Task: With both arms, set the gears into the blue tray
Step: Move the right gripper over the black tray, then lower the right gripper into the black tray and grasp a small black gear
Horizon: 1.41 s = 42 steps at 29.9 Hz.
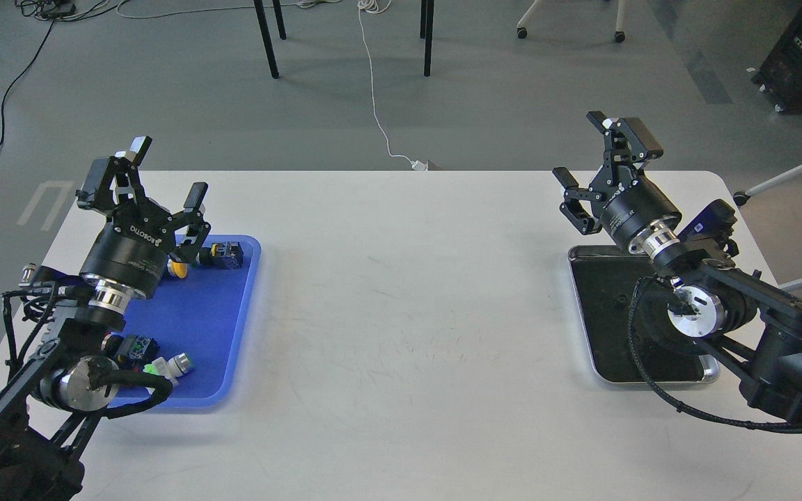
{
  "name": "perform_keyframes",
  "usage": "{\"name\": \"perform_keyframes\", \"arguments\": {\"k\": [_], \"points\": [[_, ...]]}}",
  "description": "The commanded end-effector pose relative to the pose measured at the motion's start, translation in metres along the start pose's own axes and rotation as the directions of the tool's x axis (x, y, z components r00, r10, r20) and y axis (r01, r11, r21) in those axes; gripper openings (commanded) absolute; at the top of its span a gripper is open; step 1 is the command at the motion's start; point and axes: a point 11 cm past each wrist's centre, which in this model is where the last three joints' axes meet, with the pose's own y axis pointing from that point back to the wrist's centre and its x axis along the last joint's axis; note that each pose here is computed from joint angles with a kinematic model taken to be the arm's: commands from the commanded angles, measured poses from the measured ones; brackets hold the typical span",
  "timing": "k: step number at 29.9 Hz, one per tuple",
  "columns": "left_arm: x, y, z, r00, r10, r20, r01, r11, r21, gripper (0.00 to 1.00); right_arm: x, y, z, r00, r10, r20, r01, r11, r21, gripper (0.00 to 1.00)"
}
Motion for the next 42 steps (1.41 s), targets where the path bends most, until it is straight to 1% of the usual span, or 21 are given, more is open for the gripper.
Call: {"name": "perform_keyframes", "arguments": {"k": [1,12,16,18,19,22,25,27,29,32,34,36,40,42], "points": [[0.001,0.004,-0.002,1.000,0.008,0.002,-0.008,1.000,-0.010,0.98,0.000,0.000,0.000,1.000,0.000,0.000,0.000,1.000,0.000,0.99],[0.005,0.008,-0.006,1.000,0.006,0.007,-0.006,1.000,0.008,0.98,0.000,-0.002,-0.004,1.000,-0.003,-0.005,0.003,1.000,0.007,0.99],[0.010,0.017,-0.008,1.000,0.011,0.012,-0.012,1.000,0.025,0.98,0.000,-0.001,-0.009,1.000,-0.016,-0.021,0.017,1.000,0.009,0.99],[0.009,0.016,-0.007,1.000,-0.001,0.011,0.001,1.000,0.023,0.98,0.003,0.000,-0.024,0.992,-0.070,-0.104,0.071,0.997,0.010,0.99],[0.008,0.016,-0.007,1.000,-0.007,0.007,0.007,1.000,0.022,0.98,0.003,0.000,-0.032,0.979,-0.116,-0.169,0.117,0.993,-0.005,0.99],[0.005,0.016,-0.008,1.000,-0.013,0.001,0.013,1.000,0.021,0.98,-0.005,0.000,-0.051,0.897,-0.276,-0.345,0.258,0.961,-0.097,0.99],[0.003,0.015,-0.008,1.000,-0.018,-0.002,0.018,1.000,0.021,0.98,-0.009,0.006,-0.081,0.769,-0.389,-0.507,0.339,0.921,-0.192,0.99],[0.002,0.014,-0.008,1.000,-0.021,-0.002,0.021,1.000,0.018,0.98,-0.014,0.009,-0.095,0.654,-0.459,-0.601,0.376,0.887,-0.269,0.99],[0.001,0.015,-0.008,1.000,-0.024,-0.002,0.024,1.000,0.020,0.98,-0.018,0.012,-0.103,0.488,-0.533,-0.691,0.390,0.841,-0.374,0.99],[0.002,0.016,-0.007,1.000,-0.025,0.001,0.025,1.000,0.016,0.98,-0.015,0.017,-0.098,0.159,-0.642,-0.750,0.328,0.751,-0.573,0.99],[0.003,0.018,-0.007,1.000,-0.023,0.003,0.023,1.000,0.015,0.98,-0.007,0.023,-0.091,-0.037,-0.701,-0.712,0.247,0.684,-0.686,0.99],[0.003,0.020,-0.008,1.000,-0.018,0.002,0.018,1.000,0.016,0.98,0.003,0.030,-0.087,-0.191,-0.742,-0.643,0.160,0.623,-0.766,0.99],[-0.002,0.020,-0.003,0.999,-0.039,0.003,0.039,0.999,0.008,0.98,0.024,0.042,-0.083,-0.382,-0.779,-0.497,0.010,0.534,-0.846,0.98],[-0.004,0.020,-0.003,0.999,-0.042,0.001,0.042,0.999,0.007,0.98,0.031,0.047,-0.079,-0.457,-0.785,-0.418,-0.052,0.492,-0.869,0.97]]}}
